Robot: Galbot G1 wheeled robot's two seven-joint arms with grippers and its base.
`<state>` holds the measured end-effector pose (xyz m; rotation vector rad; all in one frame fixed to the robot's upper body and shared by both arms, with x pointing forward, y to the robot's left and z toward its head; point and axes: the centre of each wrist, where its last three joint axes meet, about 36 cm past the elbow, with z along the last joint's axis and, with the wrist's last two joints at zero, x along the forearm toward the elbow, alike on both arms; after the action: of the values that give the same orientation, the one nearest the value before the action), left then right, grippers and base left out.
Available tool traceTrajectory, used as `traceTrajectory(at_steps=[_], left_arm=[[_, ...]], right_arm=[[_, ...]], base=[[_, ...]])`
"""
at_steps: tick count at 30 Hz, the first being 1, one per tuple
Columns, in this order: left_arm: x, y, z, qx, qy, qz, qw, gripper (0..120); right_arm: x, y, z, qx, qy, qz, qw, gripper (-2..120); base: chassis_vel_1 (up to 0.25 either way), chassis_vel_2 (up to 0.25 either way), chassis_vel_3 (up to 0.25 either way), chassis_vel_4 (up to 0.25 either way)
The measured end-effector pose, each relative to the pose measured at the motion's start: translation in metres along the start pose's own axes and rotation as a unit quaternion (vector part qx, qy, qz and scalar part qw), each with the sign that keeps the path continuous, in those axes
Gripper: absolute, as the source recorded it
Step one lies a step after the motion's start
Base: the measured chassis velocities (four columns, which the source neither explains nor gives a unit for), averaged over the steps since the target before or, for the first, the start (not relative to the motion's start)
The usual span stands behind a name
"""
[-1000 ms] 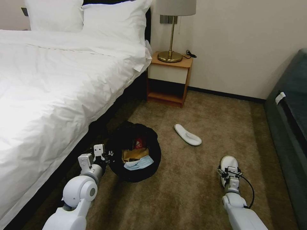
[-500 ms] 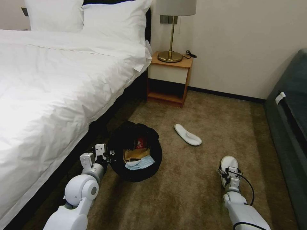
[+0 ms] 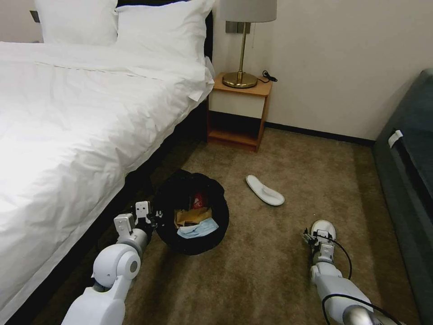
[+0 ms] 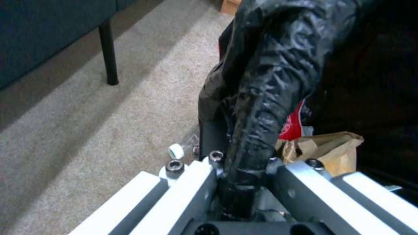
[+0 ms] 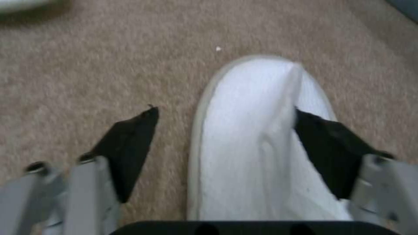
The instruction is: Pick up the trash bin, then pick up the garbage on the floor and place it into the trash bin.
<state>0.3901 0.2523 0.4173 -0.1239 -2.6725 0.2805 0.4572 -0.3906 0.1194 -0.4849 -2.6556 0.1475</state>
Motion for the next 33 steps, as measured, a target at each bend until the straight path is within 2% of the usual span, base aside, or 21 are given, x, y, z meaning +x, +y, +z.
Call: traceTrajectory(at_steps=[2,4,5,10,13,15,16,21,33], left_arm=[[0.000,0.000,0.000,0.000,0.000,0.000,1.0000,0],[0.002,-0.001,0.000,0.001,-0.002,0.000,1.0000,0],[0.002,-0.001,0.000,0.001,-0.002,0.000,1.0000,0],[0.006,0.000,-0.001,0.000,-0.007,-0.001,1.0000,0],[0.007,0.000,-0.002,0.000,-0.008,-0.001,1.0000,0],[0.009,0.000,-0.002,0.000,-0.010,-0.001,1.0000,0],[0.009,0.000,-0.002,0.000,-0.010,-0.001,1.0000,0],[0.013,0.002,-0.002,0.001,-0.011,-0.003,0.9999,0],[0.016,0.001,0.003,0.004,-0.007,-0.003,1.0000,0]], right_arm=[[0.000,0.000,0.002,-0.001,0.004,-0.001,1.000,74],[0.001,-0.006,0.005,-0.009,0.010,0.003,1.000,60],[0.001,-0.006,0.005,-0.009,0.010,0.003,1.000,60],[0.009,-0.021,0.019,-0.013,0.014,0.011,1.000,40],[0.010,-0.022,0.020,-0.012,0.013,0.012,1.000,35],[0.012,-0.025,0.022,-0.012,0.006,0.013,1.000,22],[0.012,-0.025,0.022,-0.012,0.006,0.013,1.000,22],[0.013,-0.028,0.022,-0.009,-0.004,0.012,1.000,1],[0.014,-0.022,0.022,-0.008,-0.013,0.005,1.000,0]], base=[[0.000,0.000,0.000,0.000],[0.000,0.000,0.000,0.000],[0.000,0.000,0.000,0.000],[0.000,0.000,0.000,0.000],[0.000,0.000,0.000,0.000],[0.000,0.000,0.000,0.000],[0.000,0.000,0.000,0.000],[0.000,0.000,0.000,0.000],[0.000,0.000,0.000,0.000]])
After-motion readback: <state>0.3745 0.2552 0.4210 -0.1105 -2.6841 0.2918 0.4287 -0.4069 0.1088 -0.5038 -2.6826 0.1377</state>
